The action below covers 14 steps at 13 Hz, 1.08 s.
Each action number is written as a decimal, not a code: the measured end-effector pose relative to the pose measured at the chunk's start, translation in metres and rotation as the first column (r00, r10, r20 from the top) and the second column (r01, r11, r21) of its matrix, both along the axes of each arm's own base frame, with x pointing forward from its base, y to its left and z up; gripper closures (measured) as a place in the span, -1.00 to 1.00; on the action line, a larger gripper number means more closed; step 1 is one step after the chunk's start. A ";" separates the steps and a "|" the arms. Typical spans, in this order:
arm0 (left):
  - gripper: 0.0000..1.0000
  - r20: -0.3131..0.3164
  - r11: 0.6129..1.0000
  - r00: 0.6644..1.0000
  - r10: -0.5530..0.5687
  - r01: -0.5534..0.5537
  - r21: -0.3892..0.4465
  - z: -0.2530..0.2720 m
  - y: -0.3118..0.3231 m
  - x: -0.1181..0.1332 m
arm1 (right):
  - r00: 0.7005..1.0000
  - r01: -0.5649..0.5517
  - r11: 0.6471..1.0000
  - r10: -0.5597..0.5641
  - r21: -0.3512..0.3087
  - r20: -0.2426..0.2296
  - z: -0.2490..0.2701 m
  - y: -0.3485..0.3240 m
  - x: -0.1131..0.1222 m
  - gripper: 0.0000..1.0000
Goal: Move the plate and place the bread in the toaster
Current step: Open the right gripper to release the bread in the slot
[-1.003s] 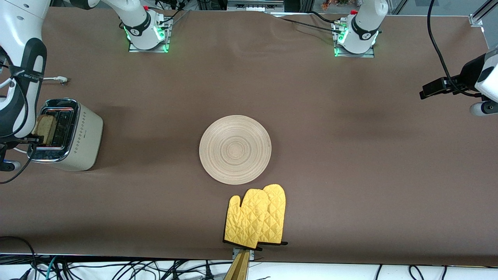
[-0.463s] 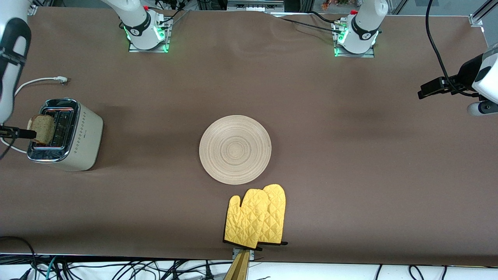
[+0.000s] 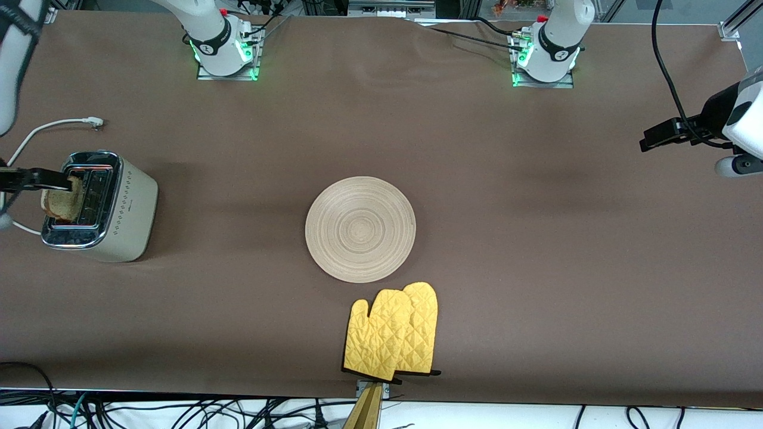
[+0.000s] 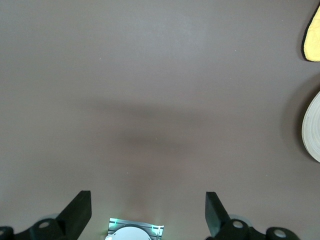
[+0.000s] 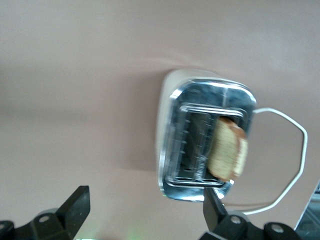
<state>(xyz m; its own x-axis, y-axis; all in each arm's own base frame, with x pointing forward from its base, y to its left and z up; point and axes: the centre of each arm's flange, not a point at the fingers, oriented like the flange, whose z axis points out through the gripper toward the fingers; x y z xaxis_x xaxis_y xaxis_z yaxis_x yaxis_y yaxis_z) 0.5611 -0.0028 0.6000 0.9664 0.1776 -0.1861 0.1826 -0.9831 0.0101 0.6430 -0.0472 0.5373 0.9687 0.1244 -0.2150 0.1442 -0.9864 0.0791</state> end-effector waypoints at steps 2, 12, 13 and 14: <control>-1.00 0.000 1.000 1.000 0.000 0.000 0.000 0.000 0.000 0.000 | 0.999 -0.042 0.999 0.042 -0.002 -0.007 -0.002 0.030 0.001 -1.00; -1.00 -0.001 1.000 1.000 0.000 0.000 0.000 0.000 0.000 0.000 | 0.990 -0.128 0.983 0.133 0.130 -0.035 0.013 0.048 -0.012 -1.00; -1.00 -0.001 1.000 1.000 0.000 0.000 0.000 0.000 0.000 0.000 | 0.989 -0.144 0.982 0.148 0.125 -0.021 0.018 0.049 -0.013 -1.00; -1.00 -0.001 1.000 1.000 0.000 0.000 0.000 0.000 0.000 0.000 | 0.987 -0.160 0.980 0.161 0.115 0.000 0.022 0.049 -0.012 -1.00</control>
<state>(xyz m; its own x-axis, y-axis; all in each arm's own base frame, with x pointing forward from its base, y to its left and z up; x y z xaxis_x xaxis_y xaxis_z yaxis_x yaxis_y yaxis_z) 0.5613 -0.0029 0.5997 0.9662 0.1775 -0.1868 0.1826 -0.9831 0.0100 0.6312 0.0022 0.5597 0.9321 0.3024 -0.1995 0.3016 -0.9528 -0.0352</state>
